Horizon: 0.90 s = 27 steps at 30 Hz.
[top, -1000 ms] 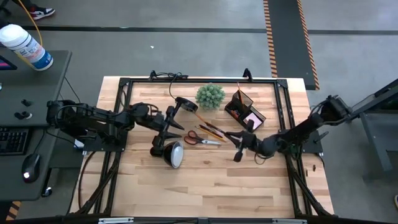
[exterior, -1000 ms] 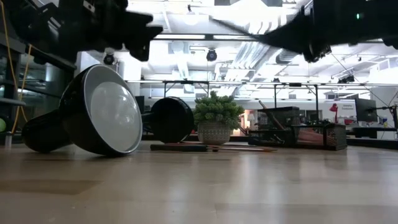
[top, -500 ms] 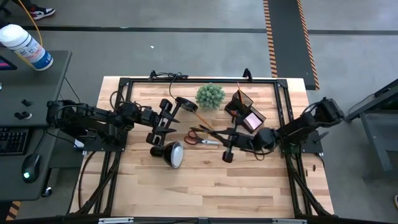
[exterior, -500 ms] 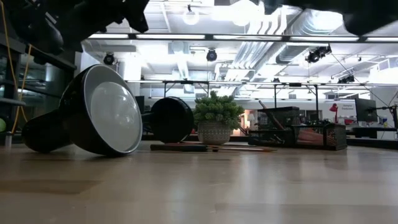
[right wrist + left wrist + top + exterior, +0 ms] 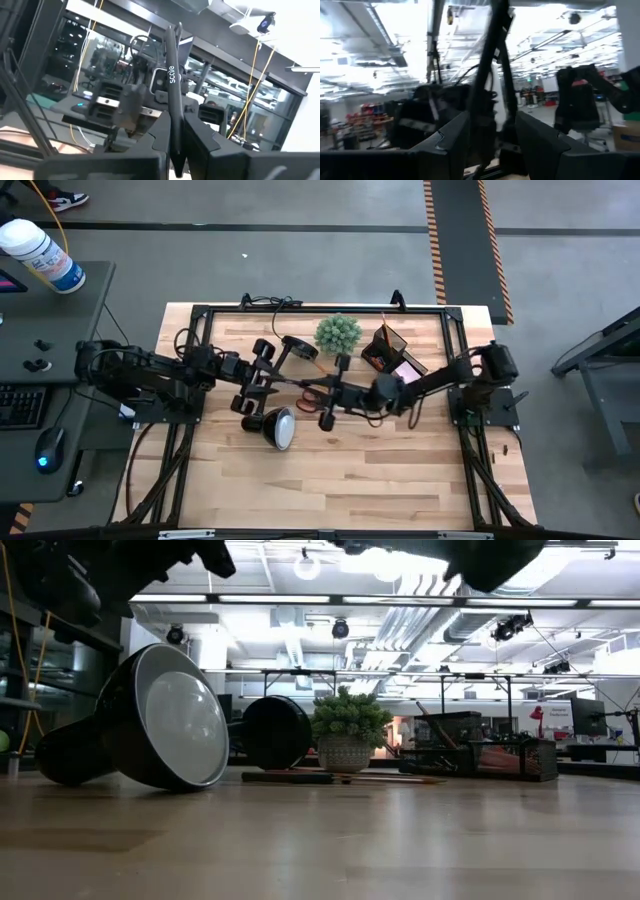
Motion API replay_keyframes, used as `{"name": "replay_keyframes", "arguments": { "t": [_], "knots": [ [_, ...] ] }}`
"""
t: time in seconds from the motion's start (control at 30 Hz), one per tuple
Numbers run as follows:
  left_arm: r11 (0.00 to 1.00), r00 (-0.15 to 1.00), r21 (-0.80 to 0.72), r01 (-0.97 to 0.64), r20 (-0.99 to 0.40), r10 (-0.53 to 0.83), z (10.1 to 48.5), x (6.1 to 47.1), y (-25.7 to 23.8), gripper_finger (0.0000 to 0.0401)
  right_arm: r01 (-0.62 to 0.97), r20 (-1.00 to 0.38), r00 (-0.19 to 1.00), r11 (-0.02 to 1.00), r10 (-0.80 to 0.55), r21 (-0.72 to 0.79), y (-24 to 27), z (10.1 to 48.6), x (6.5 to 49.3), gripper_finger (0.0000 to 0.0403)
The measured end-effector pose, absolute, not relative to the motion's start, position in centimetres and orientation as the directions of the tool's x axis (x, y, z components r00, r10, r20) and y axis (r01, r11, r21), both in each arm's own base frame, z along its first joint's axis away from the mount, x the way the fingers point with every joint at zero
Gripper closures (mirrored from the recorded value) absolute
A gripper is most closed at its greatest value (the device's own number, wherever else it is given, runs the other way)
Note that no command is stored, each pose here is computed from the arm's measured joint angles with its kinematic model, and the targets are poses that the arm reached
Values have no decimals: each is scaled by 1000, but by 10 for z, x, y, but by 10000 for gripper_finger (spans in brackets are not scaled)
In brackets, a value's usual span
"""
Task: Pick and place office supplies into organizer
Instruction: Put the bottom pen into the top left section of the desk organizer
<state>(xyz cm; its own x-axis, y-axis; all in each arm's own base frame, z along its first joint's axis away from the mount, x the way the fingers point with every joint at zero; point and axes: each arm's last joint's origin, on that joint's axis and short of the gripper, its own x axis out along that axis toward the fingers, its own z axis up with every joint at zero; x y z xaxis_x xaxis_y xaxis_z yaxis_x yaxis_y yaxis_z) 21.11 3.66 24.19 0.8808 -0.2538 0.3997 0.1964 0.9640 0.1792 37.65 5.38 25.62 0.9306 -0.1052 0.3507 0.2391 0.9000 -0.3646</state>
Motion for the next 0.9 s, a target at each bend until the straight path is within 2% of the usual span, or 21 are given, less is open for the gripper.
{"name": "replay_keyframes", "arguments": {
  "t": [0.23,0.9],
  "knots": [
    [955,871,224,195,409,-273,243,213,25,254,201,331,941,907,-73,-371,53,262,401,378],
    [981,893,174,79,426,-148,243,214,29,254,185,276,957,914,-85,-360,55,256,403,378]
  ]
}}
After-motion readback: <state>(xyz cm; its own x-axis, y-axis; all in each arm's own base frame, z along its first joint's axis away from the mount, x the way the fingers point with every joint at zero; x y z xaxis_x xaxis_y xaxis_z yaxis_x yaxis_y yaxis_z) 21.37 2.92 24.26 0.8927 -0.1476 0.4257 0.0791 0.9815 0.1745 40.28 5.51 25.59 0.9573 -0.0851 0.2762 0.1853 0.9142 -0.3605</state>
